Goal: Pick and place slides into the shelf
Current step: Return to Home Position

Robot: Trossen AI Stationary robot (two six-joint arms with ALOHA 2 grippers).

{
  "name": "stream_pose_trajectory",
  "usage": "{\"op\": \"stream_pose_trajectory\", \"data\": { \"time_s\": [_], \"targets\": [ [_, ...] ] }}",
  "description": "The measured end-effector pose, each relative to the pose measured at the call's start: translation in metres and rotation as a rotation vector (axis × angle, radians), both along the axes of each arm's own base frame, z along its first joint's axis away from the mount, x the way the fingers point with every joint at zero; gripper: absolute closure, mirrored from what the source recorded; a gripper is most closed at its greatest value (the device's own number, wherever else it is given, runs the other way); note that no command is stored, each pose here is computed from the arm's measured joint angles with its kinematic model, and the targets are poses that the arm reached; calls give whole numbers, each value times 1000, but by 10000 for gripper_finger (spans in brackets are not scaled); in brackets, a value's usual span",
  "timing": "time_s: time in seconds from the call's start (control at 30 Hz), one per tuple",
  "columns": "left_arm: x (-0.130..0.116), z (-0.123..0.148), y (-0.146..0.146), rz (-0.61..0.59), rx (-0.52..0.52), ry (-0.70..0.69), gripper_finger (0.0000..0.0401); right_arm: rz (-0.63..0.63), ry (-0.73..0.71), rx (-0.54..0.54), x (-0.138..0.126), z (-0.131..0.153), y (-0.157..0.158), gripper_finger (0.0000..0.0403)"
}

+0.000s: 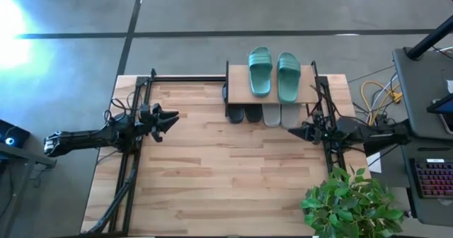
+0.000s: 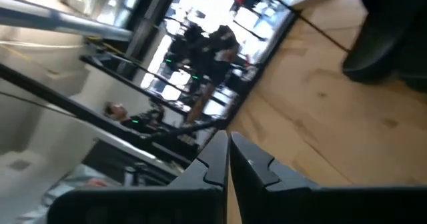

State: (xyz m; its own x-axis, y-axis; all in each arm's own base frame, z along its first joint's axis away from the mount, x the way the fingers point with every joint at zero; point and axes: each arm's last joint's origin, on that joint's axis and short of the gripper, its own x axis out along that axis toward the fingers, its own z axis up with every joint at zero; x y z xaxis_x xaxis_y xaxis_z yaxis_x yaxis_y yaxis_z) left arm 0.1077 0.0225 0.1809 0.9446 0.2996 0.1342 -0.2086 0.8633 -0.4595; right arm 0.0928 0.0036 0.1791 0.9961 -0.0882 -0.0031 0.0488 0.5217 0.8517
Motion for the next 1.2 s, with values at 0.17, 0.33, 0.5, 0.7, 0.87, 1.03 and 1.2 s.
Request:
{"op": "stream_pose_trajectory", "data": {
  "time_s": [0.17, 0.33, 0.5, 0.7, 0.87, 1.03, 1.2],
  "targets": [
    [0, -1, 0, 0, -1, 5, 267, 26, -48, 3, 4, -9, 3, 394],
    [0, -6, 0, -1, -10, 61, 267, 28, -45, 5, 4, -9, 3, 394],
    [1, -12, 0, -1, -21, 124, 267, 30, -16, 2, 6, -12, 3, 394],
    [0, -10, 0, -1, -16, 96, 267, 30, -2, 1, 6, -13, 3, 394],
    [0, -11, 0, 0, -18, 104, 267, 30, -6, 1, 6, -12, 3, 394],
    [0, -11, 0, 0, -18, 109, 267, 30, -6, 0, 6, -12, 3, 394],
    [0, -11, 0, 0, -18, 106, 267, 29, -1, -71, 6, -12, 3, 394]
  ]
}}
